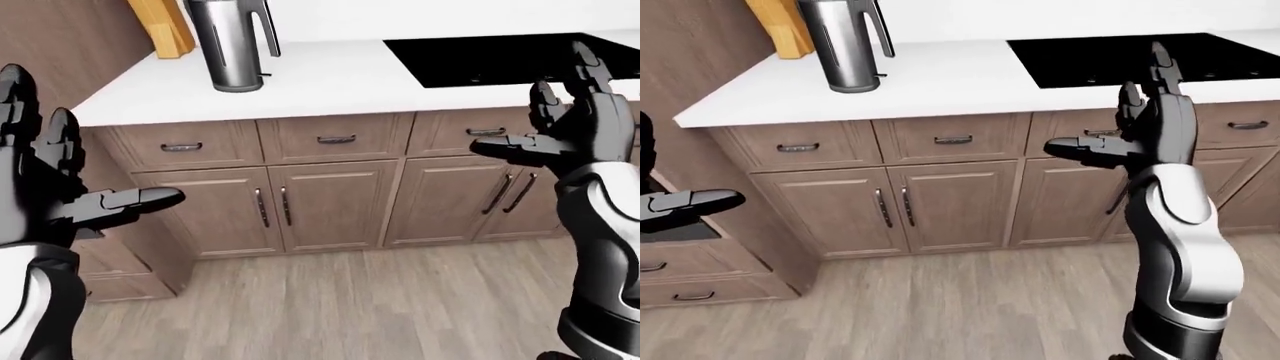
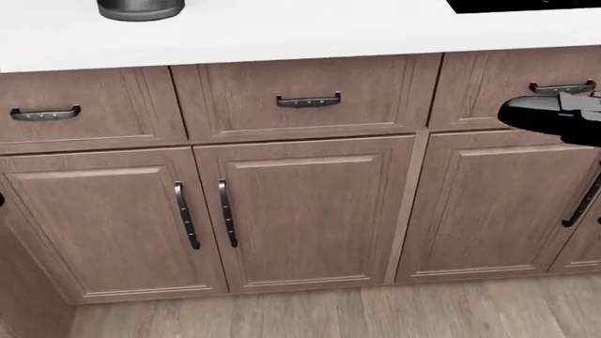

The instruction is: Press the button to open the lid of the electric kettle.

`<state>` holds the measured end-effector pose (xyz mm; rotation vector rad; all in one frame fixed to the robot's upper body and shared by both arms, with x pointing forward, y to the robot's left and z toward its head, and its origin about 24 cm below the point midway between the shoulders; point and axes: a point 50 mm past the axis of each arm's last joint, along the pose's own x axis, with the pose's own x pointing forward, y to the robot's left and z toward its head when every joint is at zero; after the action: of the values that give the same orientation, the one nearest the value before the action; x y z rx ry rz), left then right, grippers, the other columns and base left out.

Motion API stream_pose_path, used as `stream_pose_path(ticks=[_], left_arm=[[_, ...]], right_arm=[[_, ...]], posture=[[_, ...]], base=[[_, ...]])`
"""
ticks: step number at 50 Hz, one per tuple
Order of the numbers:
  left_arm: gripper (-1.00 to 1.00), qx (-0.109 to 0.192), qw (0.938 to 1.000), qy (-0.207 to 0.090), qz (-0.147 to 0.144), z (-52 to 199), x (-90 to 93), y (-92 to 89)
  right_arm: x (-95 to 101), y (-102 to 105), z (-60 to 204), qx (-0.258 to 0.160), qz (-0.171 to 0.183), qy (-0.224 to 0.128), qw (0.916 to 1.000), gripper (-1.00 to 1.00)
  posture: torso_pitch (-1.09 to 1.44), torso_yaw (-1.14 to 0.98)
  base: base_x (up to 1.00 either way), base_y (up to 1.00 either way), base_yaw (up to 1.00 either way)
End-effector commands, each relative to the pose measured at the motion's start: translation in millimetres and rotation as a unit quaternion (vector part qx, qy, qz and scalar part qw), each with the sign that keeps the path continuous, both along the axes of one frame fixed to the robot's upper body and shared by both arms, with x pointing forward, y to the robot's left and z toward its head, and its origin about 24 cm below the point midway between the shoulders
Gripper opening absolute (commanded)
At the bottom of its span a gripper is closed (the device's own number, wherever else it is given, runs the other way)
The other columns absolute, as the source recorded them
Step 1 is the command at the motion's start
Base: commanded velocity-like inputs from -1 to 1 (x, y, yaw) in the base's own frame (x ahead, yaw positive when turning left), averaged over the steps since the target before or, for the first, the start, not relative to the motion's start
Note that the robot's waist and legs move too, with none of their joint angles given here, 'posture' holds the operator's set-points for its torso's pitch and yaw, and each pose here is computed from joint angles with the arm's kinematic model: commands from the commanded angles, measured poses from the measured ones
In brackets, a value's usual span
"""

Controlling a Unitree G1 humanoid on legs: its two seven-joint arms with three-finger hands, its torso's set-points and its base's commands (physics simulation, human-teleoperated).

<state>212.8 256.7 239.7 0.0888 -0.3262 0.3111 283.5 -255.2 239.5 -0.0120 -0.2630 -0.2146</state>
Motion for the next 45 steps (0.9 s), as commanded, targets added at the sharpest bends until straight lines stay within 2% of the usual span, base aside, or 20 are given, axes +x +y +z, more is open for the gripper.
stream_pose_path(ticks=[1,45], left_arm=[[1.00,0.015,0.9993,-0.034,-0.009,10.5,-3.5,-4.4],[1.00,0.013,0.9993,-0.032,-0.014,10.9,-4.0,-5.9]], right_arm=[[-7.3,-1.8,19.3,-0.013,-0.010,-0.049,0.9987,1.00],[-8.7,0.1,20.5,-0.002,-0.001,-0.040,0.9992,1.00]], posture=[[0.00,0.00],[0.00,0.00]], base=[[0.26,0.15,0.00],[0.09,0.21,0.00]])
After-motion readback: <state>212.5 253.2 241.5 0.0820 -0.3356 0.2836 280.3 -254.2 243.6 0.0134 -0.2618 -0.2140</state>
